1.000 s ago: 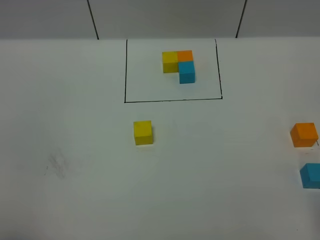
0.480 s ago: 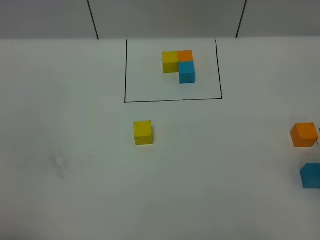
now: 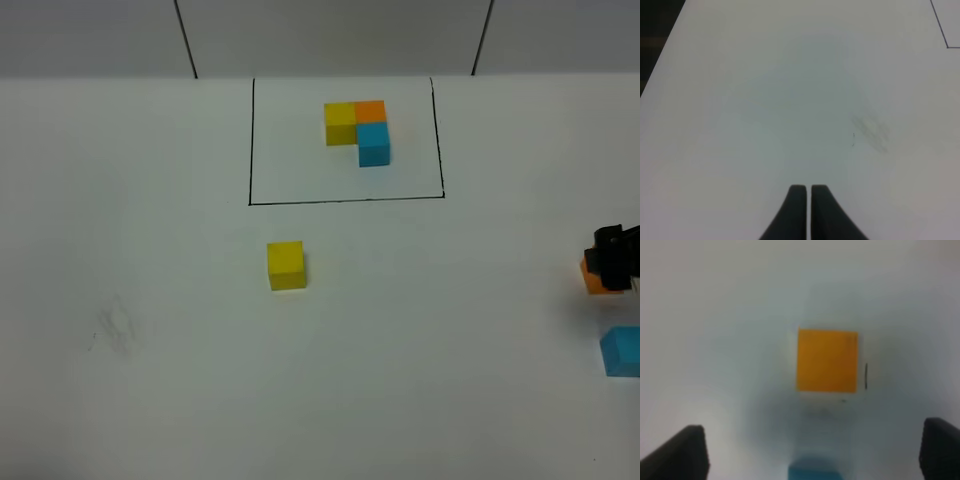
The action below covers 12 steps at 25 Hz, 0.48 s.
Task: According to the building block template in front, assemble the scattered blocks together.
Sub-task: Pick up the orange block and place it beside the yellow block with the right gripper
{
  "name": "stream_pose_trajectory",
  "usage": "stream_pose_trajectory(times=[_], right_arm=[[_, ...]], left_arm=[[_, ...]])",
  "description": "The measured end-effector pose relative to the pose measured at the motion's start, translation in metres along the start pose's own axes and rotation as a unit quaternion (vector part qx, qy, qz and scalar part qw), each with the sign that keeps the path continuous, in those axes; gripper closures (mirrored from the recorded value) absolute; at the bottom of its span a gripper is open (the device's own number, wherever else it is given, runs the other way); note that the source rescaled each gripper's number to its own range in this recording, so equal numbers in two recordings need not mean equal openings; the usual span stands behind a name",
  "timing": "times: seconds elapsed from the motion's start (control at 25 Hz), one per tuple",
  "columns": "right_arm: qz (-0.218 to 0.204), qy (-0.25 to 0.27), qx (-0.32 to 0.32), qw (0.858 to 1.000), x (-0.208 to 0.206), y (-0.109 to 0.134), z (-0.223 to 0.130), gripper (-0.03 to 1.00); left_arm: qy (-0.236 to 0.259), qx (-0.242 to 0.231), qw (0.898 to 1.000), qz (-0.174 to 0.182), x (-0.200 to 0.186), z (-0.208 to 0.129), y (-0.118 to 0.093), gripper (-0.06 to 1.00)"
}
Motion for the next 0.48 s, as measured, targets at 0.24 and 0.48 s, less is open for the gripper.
stream_pose_trajectory(times=[0.24, 0.48], right_arm=[[0.002, 0.007, 0.005, 1.000, 0.025, 0.002, 0.000, 0.12], [0.003, 0.016, 0.006, 1.000, 0.052, 0.003, -0.002, 0.12]], left_arm=[[0.000, 0.000, 1.000, 0.000, 0.000, 0.000, 0.000, 0.94], [0.000, 0.000, 1.000, 0.000, 0.000, 0.000, 0.000, 0.94]])
Point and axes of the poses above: a point on each arm's last joint axis where the gripper is mounted, x pointing out along that axis toward the gripper, y along the wrist's bending axis when the last joint is at zero, z = x × y, the point moved 3 cm from there along x, pointing out along that axis toward the gripper, and after that the axes turned 12 degrees about x, right-handed, at the moved point
